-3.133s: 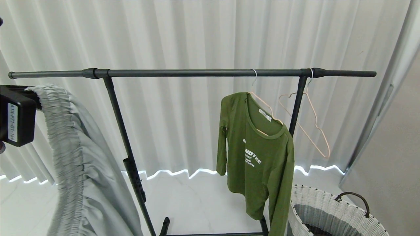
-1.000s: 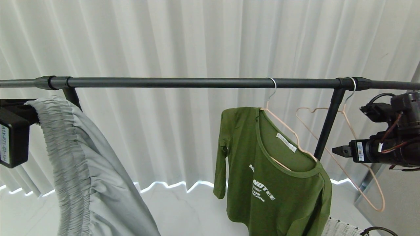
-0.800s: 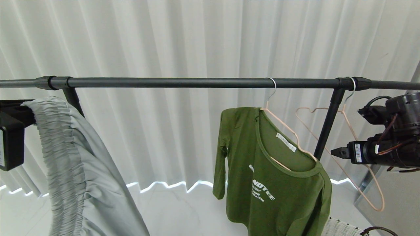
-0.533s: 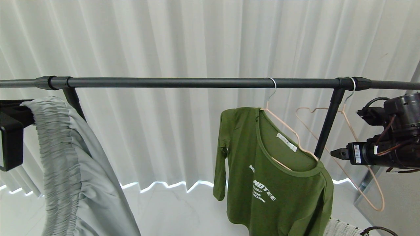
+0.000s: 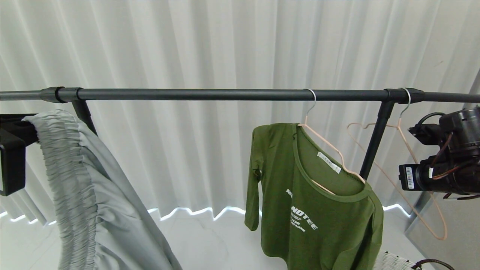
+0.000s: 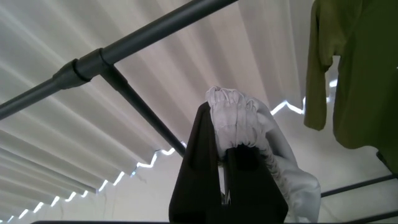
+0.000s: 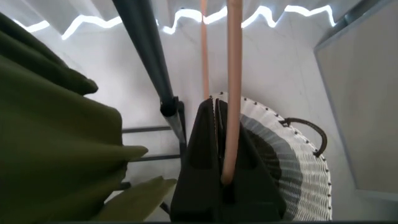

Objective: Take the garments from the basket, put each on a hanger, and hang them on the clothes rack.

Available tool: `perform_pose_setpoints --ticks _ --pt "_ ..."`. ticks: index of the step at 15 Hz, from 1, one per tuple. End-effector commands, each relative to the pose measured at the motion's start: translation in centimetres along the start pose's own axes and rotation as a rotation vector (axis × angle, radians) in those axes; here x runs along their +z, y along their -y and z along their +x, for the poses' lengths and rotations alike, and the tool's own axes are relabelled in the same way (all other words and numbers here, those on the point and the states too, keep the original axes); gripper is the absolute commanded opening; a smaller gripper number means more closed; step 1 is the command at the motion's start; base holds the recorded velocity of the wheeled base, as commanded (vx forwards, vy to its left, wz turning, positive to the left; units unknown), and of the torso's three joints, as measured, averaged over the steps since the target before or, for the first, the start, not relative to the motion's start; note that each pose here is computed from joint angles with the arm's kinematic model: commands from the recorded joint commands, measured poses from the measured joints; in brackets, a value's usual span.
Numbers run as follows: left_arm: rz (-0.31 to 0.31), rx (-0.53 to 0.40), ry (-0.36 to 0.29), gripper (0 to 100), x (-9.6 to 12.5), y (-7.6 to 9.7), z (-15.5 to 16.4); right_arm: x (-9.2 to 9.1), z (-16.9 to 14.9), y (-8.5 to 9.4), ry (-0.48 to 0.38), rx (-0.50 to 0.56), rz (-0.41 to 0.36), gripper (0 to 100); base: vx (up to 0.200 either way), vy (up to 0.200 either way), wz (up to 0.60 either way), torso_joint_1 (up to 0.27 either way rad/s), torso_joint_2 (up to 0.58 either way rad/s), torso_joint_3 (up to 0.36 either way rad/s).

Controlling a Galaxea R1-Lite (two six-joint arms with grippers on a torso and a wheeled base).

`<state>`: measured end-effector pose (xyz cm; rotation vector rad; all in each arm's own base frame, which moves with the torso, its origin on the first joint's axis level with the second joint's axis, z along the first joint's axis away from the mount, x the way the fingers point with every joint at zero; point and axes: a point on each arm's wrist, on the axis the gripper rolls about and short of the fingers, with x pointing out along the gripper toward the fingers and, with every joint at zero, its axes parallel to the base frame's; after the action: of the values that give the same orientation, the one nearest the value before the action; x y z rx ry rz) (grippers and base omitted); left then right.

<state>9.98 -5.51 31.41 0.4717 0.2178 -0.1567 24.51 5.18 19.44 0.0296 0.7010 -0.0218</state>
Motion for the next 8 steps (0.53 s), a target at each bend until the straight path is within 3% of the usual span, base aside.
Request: perform_pose_setpoints --ticks 1,8 --pt "0.000 0.000 0.000 0 0.0 0.0 0.0 0.2 -0.6 0.0 0.020 0.004 0.005 0 0.000 0.000 0.00 0.000 0.00 0.000" --pt "0.003 -0.002 -0.002 0 0.0 0.1 0.1 0.3 -4.0 0.6 0.117 0.028 0.016 0 0.000 0.000 0.00 0.000 0.00 0.000"
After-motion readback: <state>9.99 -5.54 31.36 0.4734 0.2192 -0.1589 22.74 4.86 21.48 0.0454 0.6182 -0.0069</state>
